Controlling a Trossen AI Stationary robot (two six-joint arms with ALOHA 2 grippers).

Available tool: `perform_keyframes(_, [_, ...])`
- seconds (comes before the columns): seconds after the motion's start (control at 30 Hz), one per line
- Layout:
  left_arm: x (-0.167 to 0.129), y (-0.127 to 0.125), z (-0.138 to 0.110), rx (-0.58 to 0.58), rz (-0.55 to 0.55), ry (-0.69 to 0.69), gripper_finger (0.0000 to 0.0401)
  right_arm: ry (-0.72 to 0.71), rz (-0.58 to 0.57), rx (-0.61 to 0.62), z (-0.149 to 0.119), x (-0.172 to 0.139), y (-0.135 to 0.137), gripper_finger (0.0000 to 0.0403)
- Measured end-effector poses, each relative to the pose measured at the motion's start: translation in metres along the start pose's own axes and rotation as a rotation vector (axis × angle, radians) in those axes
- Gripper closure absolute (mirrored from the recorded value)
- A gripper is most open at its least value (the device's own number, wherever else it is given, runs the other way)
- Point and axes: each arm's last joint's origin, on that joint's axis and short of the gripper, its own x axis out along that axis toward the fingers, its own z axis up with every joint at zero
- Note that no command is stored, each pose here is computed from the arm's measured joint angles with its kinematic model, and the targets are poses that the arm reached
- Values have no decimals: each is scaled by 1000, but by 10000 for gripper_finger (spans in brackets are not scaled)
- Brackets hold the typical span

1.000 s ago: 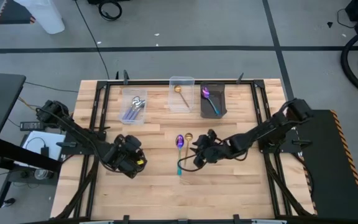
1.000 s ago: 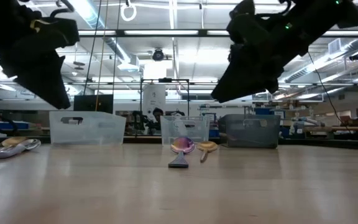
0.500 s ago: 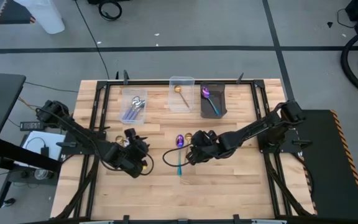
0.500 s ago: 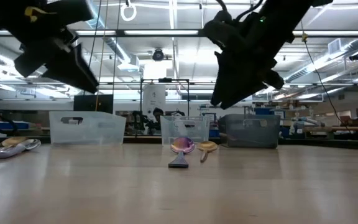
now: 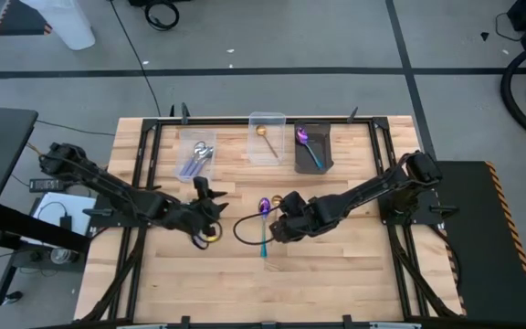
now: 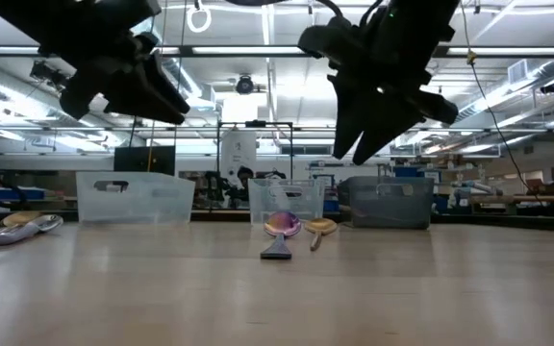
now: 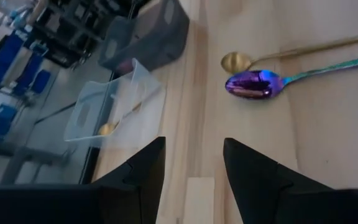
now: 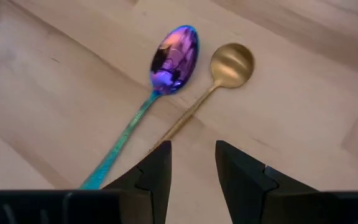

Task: Sort silverware by color (type)
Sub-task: Put the gold spoon into the right transparent bin

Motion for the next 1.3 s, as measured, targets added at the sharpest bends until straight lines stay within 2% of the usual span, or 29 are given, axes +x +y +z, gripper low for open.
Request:
perform_keyframes(0.37, [-19, 16, -23, -168, -145, -235, 229, -2, 9, 147, -2, -4, 3, 268])
perform_keyframes(0.57, [-23, 15, -42, -229, -193, -350, 229, -15, 34, 160, -1, -4, 5, 268])
perform_keyframes(0.87, [-22, 11, -53, -312, -241, -350, 229, 0, 109, 127, 3, -3, 12, 268])
perform_keyframes(1.3, [-21, 8, -59, -368, -265, -285, 229, 1, 72, 176, 3, 9, 10, 268])
